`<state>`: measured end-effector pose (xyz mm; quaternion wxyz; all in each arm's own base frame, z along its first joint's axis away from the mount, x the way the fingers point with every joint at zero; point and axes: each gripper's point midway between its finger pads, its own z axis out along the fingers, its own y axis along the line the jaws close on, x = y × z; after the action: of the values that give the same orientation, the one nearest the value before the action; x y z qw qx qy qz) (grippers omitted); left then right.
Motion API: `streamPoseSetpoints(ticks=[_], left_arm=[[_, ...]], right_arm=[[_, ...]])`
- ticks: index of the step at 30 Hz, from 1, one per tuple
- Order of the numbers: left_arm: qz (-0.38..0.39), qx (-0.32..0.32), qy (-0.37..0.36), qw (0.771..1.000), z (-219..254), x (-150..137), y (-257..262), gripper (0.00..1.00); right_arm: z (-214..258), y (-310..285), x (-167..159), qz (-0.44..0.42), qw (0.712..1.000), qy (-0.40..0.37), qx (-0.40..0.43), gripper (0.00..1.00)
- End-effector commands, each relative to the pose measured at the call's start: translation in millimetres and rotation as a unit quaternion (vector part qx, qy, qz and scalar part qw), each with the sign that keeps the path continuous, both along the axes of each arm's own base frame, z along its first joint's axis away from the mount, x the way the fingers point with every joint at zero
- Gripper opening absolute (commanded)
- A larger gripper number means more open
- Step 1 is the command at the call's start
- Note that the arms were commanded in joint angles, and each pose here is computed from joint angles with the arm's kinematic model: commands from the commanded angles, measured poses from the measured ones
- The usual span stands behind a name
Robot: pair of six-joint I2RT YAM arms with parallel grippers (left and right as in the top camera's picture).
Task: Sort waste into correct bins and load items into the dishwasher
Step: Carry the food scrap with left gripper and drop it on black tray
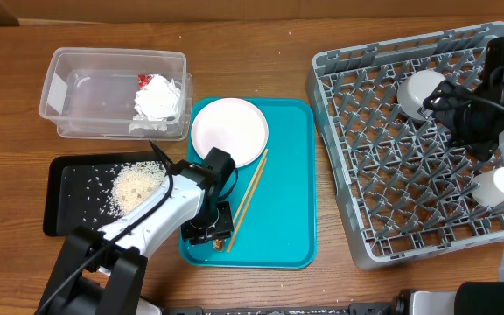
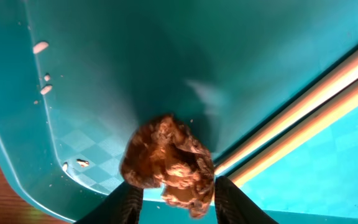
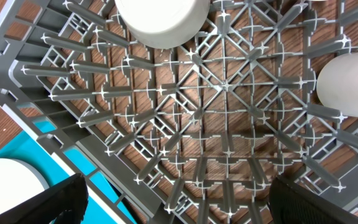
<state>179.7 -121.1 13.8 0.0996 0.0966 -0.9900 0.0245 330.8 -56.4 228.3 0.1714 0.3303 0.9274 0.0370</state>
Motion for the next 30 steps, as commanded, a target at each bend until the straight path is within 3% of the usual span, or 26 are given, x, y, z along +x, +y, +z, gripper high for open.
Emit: streamPoseSetpoints(ticks=[1,12,20,30], left_arm=[[0.008,0.001,0.004,1.000,-2,-2,1,0.32],[0.007,0.001,0.000,1.000,-3,0,1,0.33],[0.007,0.002,-0.001,1.000,-3,0,1,0.04],[0.000,0.032,-0.044,0.999,27,28,10,0.04]], right_arm=[[2,0,0,0.004,1.000,-0.003,0.001,0.95],[2,0,0,0.003,1.000,-0.002,0.001,0.95],[1,1,0,0.003,1.000,-0.001,0.002,0.95],[1,1,-2,0.009,1.000,0.002,0.000,0.95]])
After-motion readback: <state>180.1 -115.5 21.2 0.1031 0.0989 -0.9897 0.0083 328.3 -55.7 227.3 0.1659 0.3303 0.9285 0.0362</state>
